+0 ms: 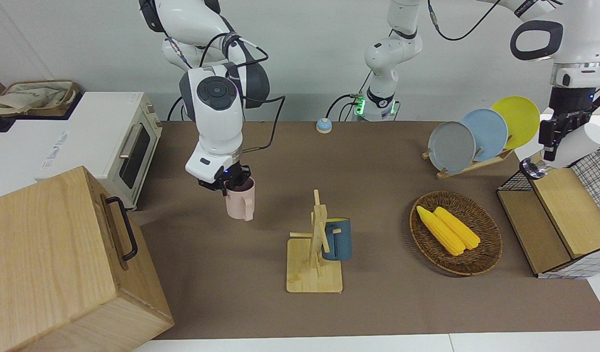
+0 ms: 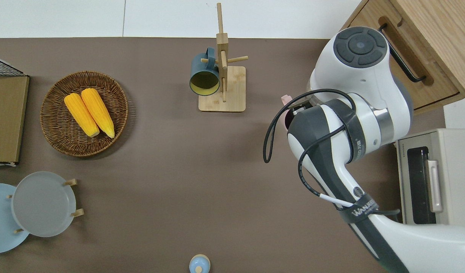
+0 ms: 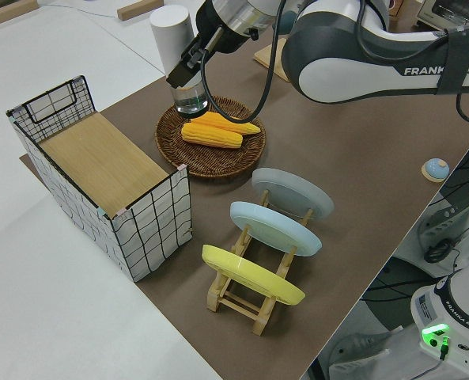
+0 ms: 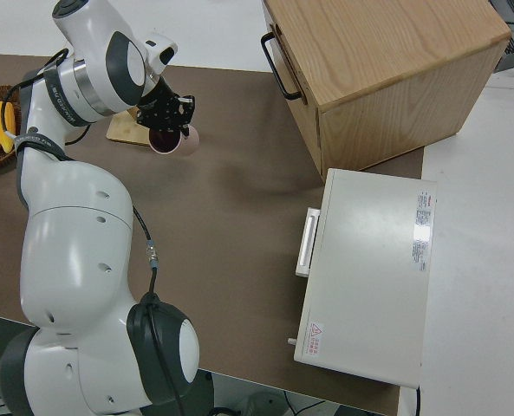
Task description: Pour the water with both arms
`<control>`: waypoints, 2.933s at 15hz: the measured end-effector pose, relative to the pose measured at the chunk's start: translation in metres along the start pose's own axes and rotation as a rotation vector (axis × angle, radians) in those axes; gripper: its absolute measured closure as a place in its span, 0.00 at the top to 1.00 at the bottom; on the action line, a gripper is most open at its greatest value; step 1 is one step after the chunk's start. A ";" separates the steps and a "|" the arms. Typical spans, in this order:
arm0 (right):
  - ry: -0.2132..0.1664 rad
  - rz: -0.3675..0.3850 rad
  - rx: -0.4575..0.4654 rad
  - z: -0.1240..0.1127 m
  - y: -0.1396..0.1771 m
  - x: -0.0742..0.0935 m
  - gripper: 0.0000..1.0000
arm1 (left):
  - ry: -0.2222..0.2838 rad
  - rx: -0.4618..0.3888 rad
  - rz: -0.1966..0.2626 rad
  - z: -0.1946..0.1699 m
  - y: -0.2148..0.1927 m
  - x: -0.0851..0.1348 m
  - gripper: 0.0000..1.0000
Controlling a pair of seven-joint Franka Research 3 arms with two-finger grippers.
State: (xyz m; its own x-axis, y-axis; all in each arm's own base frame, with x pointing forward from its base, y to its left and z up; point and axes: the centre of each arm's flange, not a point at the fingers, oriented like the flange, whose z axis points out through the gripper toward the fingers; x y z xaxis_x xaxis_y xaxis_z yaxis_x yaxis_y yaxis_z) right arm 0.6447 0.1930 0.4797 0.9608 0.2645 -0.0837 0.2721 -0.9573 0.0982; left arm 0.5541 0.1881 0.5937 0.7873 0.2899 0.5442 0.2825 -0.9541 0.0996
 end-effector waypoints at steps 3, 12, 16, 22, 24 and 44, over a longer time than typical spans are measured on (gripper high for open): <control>-0.046 0.039 0.088 -0.005 -0.053 -0.010 0.07 | -0.025 -0.002 -0.017 -0.003 0.030 -0.025 0.64; -0.110 0.201 0.297 -0.018 -0.171 -0.031 0.07 | -0.064 0.021 -0.036 -0.021 0.103 -0.114 0.64; -0.107 0.268 0.308 0.006 -0.215 -0.027 0.07 | -0.079 0.036 -0.040 -0.020 0.135 -0.145 0.64; -0.109 0.353 0.373 0.042 -0.248 -0.009 0.07 | -0.108 0.065 -0.038 -0.011 0.165 -0.184 0.64; -0.115 0.393 0.403 0.045 -0.259 -0.006 0.07 | -0.120 0.073 -0.045 -0.006 0.175 -0.195 0.64; -0.057 0.472 0.455 0.092 -0.312 0.008 0.57 | -0.137 0.082 -0.049 0.001 0.187 -0.208 0.64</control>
State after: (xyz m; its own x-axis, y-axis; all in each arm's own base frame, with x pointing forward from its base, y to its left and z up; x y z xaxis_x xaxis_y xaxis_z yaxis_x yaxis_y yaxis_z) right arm 0.5627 0.4828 0.3576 0.9636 -0.1903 -0.1876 -0.2396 -0.9262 -0.2912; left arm 0.4436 -0.0508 0.4979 0.8375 0.3487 0.4208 0.3615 -0.9309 0.0519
